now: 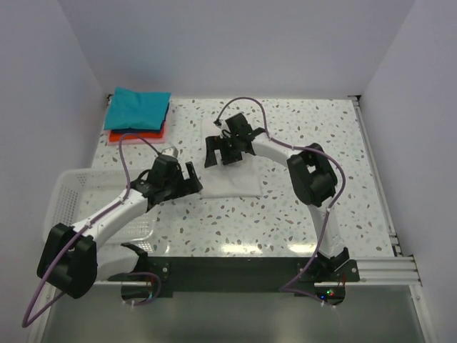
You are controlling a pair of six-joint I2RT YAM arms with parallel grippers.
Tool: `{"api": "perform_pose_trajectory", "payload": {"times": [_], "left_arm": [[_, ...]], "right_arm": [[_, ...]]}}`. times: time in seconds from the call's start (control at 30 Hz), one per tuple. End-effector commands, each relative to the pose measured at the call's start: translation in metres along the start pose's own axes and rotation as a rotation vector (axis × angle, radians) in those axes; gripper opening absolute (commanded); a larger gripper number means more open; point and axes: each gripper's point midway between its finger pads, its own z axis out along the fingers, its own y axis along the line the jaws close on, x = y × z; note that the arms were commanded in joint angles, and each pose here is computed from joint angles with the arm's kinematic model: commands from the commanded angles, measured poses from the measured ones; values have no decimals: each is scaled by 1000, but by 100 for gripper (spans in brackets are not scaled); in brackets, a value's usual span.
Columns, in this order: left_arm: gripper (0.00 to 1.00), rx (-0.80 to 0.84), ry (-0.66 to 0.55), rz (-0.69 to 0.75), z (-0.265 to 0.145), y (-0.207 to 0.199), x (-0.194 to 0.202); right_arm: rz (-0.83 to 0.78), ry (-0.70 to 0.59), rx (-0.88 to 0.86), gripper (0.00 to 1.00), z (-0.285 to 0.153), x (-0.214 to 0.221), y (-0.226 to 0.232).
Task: Fold and stack the t-shirts
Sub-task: Fold the tshirt
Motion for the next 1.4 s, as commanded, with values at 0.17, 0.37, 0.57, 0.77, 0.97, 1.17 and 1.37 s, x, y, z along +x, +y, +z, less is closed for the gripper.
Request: {"api": "perform_pose_trajectory", "payload": {"times": [0.17,0.37,0.57,0.77,0.97,1.17,1.37], "left_arm": [[100,19,-10,-15,-2,-1,5],[100,17,-24,-28,-2,-1,2],[100,4,-21,-29,4,-4,-3],[100,3,-13,-27,13,-8,-7],[100,-19,2,-28,21,-7,-7],[100,-27,-24,-28,24,-10,-18],[96,-39,-36,-27,34,-12,-25]], "right_arm": [[-60,-112,79,99,4,-62,-10],[-78,-140,74,99,-22,-61,0],[7,-207,112,99,-53,-67,-27],[51,-173,123,99,-44,-65,-59],[76,-177,148,99,-34,-77,-87],[71,-193,159,99,-46,-97,-94],[45,-278,179,99,-96,-112,-70]]}}
